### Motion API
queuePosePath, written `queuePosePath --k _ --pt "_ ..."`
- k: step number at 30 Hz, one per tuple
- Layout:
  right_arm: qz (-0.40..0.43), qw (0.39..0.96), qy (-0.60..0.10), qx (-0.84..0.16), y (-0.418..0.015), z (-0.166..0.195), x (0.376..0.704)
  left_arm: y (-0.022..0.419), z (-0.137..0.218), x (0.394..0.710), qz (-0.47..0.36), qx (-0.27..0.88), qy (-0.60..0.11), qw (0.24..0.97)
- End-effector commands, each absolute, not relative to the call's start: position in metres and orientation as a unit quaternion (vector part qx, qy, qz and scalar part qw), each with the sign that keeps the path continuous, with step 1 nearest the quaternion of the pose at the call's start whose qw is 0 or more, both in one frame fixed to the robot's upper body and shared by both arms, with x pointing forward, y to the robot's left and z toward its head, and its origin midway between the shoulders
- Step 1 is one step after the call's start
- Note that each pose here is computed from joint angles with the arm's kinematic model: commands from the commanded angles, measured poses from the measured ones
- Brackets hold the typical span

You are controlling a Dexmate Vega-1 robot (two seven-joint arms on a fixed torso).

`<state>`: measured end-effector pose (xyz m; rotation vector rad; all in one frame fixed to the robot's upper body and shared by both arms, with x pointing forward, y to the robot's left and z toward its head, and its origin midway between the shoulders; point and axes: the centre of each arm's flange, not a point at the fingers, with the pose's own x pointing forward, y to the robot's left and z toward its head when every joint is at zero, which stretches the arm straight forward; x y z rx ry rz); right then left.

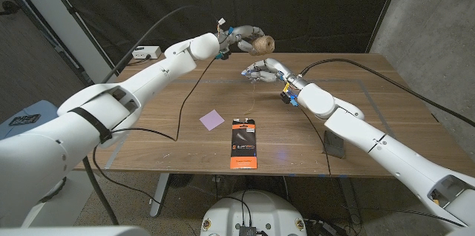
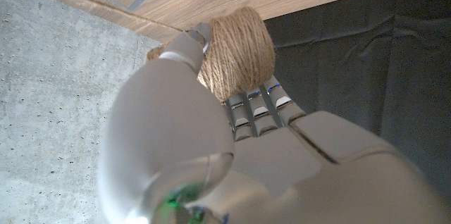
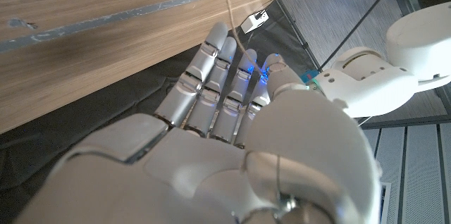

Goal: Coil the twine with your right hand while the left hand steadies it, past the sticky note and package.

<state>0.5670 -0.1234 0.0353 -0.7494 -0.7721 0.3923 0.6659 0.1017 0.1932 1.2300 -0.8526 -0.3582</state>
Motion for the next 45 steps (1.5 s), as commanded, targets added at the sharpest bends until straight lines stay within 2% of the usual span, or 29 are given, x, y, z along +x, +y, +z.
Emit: queuePosePath --k 1,45 --pt "0.181 0.842 -0.374 -0.344 -0.127 0.035 0.559 0.099 0.192 0.664 -0.161 0.555 -0.386 0.719" --pt "0.161 0.837 -0.409 -0.324 -0.136 0.052 0.544 0.098 0.191 0.668 -0.164 0.560 -0.381 0.718"
